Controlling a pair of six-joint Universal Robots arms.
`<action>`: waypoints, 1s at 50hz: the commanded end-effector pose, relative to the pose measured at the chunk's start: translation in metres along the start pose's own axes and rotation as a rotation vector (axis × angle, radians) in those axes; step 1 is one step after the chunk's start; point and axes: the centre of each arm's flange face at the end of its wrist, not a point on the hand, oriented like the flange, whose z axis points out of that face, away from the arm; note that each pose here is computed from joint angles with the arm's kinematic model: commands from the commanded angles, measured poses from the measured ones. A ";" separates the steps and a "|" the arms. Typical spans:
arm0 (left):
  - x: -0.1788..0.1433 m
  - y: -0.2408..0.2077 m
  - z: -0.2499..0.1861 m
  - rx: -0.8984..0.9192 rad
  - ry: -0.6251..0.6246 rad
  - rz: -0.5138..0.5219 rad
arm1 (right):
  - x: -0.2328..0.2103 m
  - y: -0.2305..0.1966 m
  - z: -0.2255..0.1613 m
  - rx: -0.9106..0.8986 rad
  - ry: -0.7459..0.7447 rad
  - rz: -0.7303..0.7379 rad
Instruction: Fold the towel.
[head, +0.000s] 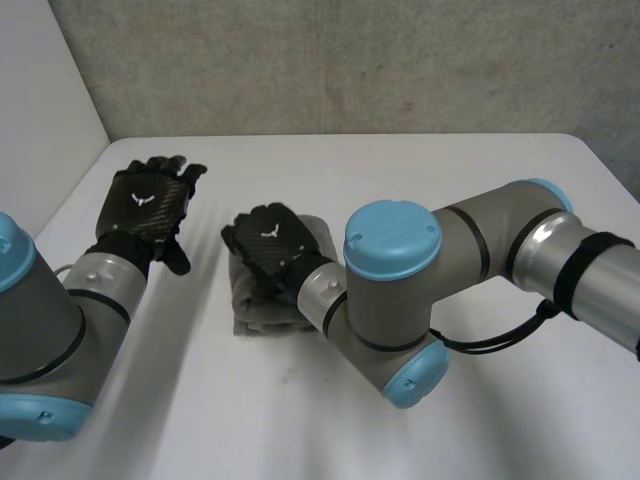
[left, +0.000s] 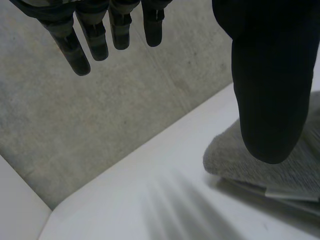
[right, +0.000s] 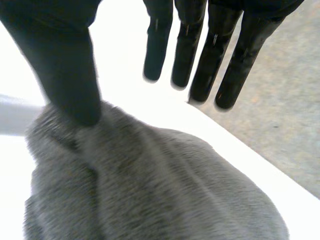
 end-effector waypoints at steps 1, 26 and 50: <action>-0.001 -0.021 0.013 0.072 -0.005 -0.039 | 0.034 -0.042 -0.018 0.067 0.144 0.050; 0.056 0.068 0.050 -0.287 0.129 -0.277 | 0.082 0.074 0.001 -0.199 0.158 0.344; 0.009 -0.080 0.024 0.066 0.077 -0.247 | 0.140 -0.095 -0.047 0.148 0.398 0.130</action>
